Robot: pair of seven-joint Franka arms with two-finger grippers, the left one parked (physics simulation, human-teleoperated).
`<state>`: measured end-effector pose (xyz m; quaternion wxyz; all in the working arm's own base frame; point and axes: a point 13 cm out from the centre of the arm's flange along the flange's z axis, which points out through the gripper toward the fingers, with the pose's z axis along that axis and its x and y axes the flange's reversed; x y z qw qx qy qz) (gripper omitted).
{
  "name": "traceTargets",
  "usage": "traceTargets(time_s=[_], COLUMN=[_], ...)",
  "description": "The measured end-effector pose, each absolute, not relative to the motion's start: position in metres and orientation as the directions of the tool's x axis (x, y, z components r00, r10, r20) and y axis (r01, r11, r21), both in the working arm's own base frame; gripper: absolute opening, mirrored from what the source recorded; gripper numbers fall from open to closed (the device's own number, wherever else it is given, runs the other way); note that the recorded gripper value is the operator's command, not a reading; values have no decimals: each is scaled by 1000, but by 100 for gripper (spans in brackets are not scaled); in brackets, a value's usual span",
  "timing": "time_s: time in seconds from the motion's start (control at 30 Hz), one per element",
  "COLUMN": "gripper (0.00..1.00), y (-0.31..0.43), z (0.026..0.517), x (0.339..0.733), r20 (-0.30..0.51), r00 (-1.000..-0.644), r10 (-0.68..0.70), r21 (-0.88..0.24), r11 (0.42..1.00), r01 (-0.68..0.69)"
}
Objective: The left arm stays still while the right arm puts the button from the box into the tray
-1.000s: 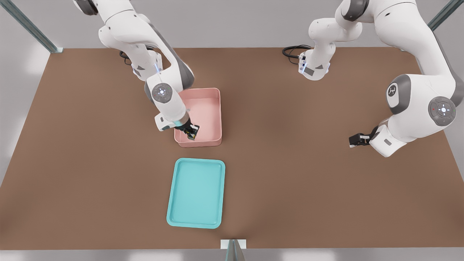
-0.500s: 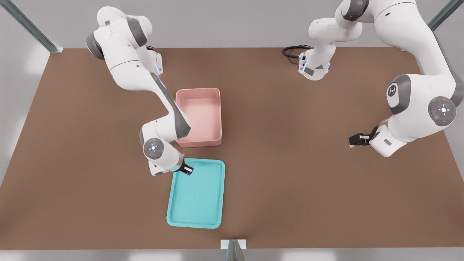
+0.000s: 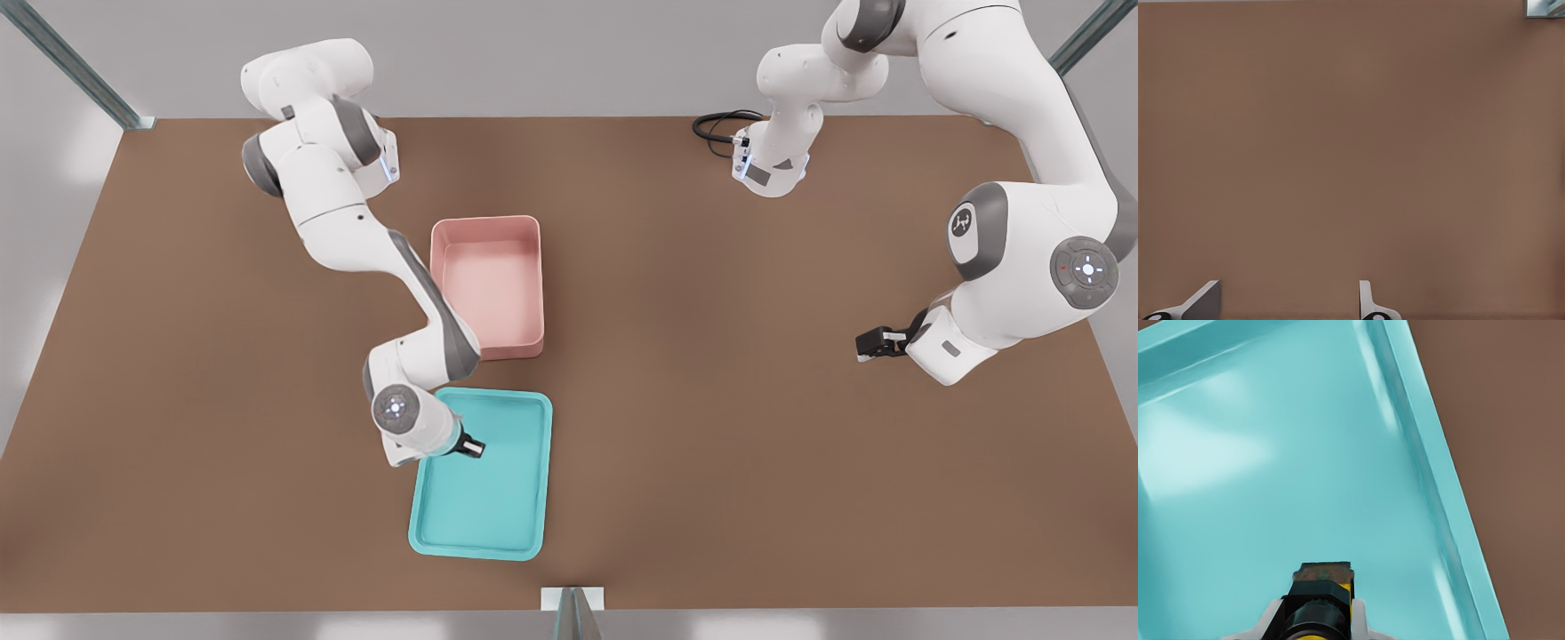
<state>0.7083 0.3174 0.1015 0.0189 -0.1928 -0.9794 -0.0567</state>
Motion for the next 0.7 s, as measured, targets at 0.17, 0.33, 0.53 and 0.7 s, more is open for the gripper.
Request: traceTargets(time_s=[0.17,0.33,0.53,0.7], gripper=[70,100,100,100], y=[317,316,236,23], z=[86,104,304,387], x=[712,717,700,697], r20=[55,32,-55,-61], r00=[-927,-932,-932,-882], r10=[371,362,359,466], r21=[104,107,66,-35], r11=[921,926,932,883], r01=[375,363,356,469])
